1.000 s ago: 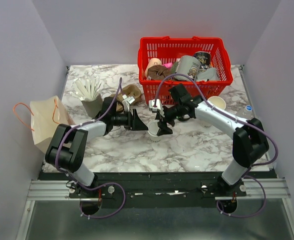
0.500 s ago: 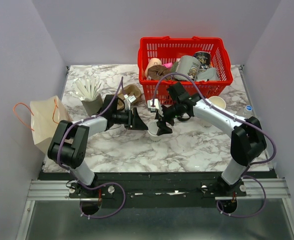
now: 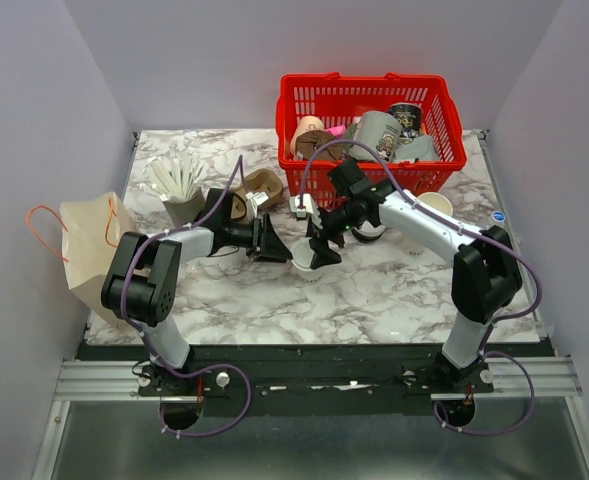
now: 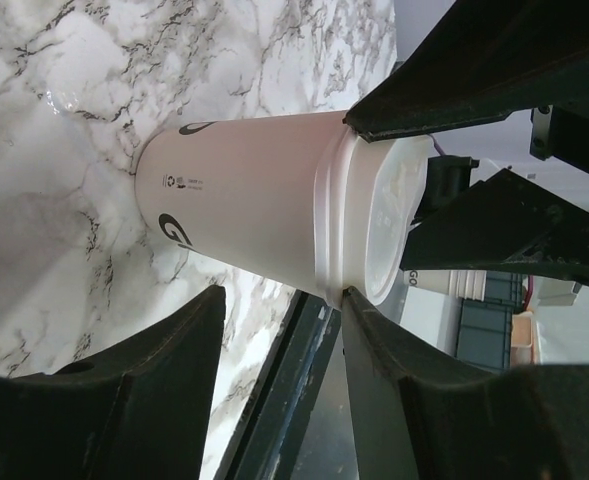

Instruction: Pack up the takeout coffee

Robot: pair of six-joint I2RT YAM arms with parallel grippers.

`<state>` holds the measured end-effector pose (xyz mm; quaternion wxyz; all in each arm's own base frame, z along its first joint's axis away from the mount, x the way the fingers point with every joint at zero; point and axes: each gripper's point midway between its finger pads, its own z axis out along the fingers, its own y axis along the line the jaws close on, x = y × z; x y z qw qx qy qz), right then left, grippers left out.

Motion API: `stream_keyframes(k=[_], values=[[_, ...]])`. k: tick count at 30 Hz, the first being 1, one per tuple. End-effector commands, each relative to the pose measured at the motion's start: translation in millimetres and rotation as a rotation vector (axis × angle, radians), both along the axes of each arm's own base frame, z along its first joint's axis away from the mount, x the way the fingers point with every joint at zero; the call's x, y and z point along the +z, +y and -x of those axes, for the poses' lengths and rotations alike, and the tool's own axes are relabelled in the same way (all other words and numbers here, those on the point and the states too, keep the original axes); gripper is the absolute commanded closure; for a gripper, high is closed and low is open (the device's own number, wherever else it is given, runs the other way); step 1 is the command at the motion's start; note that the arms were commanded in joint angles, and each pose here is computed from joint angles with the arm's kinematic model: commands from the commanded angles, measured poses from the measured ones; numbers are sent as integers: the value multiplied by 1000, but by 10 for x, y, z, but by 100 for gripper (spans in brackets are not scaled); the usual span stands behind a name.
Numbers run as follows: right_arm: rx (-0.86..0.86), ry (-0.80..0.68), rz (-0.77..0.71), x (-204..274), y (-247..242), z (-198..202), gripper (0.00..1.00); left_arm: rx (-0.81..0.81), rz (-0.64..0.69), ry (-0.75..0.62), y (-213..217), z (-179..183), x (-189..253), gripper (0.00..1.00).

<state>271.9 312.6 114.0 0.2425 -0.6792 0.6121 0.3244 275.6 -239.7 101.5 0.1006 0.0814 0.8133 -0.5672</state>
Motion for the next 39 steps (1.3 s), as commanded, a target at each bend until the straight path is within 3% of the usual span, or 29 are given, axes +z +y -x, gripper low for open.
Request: stream_keyframes(k=[1, 8, 15, 24, 39], values=[[41, 171, 368, -1064, -564, 523, 34, 151, -194, -56, 170, -216, -514, 43], [21, 142, 360, -1050, -561, 484, 33, 157, 14, -243, 14, -300, -5, 40], [15, 151, 373, -1088, -570, 482, 33, 198, 190, -286, -70, -342, 335, 40], [7, 154, 381, -1103, -568, 466, 33, 224, 168, -211, -88, -455, 199, 42], [-1, 164, 396, -1138, -567, 456, 33, 205, 83, -249, 32, -258, 86, 42]])
